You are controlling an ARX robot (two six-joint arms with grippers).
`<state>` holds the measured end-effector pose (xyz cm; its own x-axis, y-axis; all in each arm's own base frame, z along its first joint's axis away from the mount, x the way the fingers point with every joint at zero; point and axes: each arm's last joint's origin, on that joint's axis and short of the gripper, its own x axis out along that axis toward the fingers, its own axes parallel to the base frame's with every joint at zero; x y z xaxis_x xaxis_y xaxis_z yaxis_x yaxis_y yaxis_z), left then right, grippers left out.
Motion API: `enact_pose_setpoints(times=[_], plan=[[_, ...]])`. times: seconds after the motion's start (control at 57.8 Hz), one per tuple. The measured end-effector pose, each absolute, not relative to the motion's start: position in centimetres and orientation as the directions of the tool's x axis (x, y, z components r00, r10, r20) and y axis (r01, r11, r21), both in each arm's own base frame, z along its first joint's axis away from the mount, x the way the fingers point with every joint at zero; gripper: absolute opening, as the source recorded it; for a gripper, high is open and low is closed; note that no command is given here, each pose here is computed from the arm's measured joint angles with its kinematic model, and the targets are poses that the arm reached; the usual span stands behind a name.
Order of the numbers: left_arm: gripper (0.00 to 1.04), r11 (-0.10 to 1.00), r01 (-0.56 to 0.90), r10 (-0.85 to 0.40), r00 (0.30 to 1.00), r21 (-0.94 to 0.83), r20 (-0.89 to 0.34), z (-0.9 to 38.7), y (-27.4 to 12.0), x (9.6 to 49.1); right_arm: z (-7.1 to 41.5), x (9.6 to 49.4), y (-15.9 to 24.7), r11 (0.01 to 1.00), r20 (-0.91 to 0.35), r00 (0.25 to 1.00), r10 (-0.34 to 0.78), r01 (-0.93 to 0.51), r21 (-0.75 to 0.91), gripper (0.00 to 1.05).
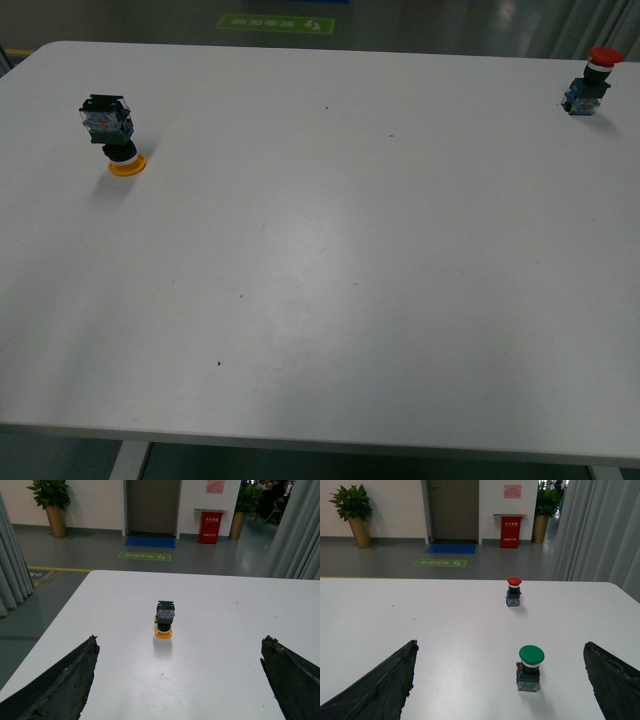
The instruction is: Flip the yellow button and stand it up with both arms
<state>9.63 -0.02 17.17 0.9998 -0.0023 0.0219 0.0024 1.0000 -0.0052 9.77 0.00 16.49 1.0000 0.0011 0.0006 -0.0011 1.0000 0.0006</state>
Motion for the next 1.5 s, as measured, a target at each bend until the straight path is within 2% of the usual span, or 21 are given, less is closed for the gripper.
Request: enact_pose_setpoints(times=[0.173,0.242,0.311,0.346,0.484,0.674,0.847,1.159,1.505], plan=[[0.98,1.0,-0.017,0.016,1.0,-0.018,-0.009,17.1,0.0,9.7,16.5,9.8,0.0,1.0,0.001,1.0,0.001,-0.001,0.001,0.97],[0.98,0.983,-0.145,0.111,0.958,-0.11,-0.265,17.1,0.4,10.0,16.5,9.8,0.0,1.0,0.0,1.0,0.001,-0.001,0.001,0.97],[0.98,0.96,-0.219,0.127,0.897,-0.176,-0.424,17.2,1.4,11.3,16.5,9.8,0.0,1.0,0.002,1.0,0.001,-0.001,0.001,0.97],[0.98,0.95,-0.239,0.127,0.884,-0.201,-0.45,17.5,2.1,12.1,16.5,9.8,0.0,1.0,0.002,1.0,0.002,-0.002,0.001,0.97],[0.98,0.943,-0.26,0.144,0.882,-0.209,-0.45,19.0,4.5,15.8,16.5,9.8,0.0,1.0,0.002,1.0,0.001,-0.001,0.001,0.97],[0.98,0.964,-0.214,0.114,0.867,-0.157,-0.486,18.7,5.6,20.3,16.5,9.8,0.0,1.0,0.002,1.0,0.001,-0.001,0.001,0.97],[0.98,0.982,-0.148,0.073,0.874,-0.119,-0.481,18.6,5.7,24.4,16.5,9.8,0.0,1.0,0.002,1.0,0.001,-0.001,0.001,0.97],[0.98,0.988,-0.121,0.058,0.862,-0.095,-0.503,16.9,6.1,31.7,16.5,9.8,0.0,1.0,0.002,1.0,0.001,-0.001,0.001,0.97],[0.98,0.994,-0.056,-0.004,0.852,-0.099,-0.524,15.3,4.4,36.2,16.5,9.8,0.0,1.0,0.002,1.0,0.001,-0.001,0.001,0.97]])
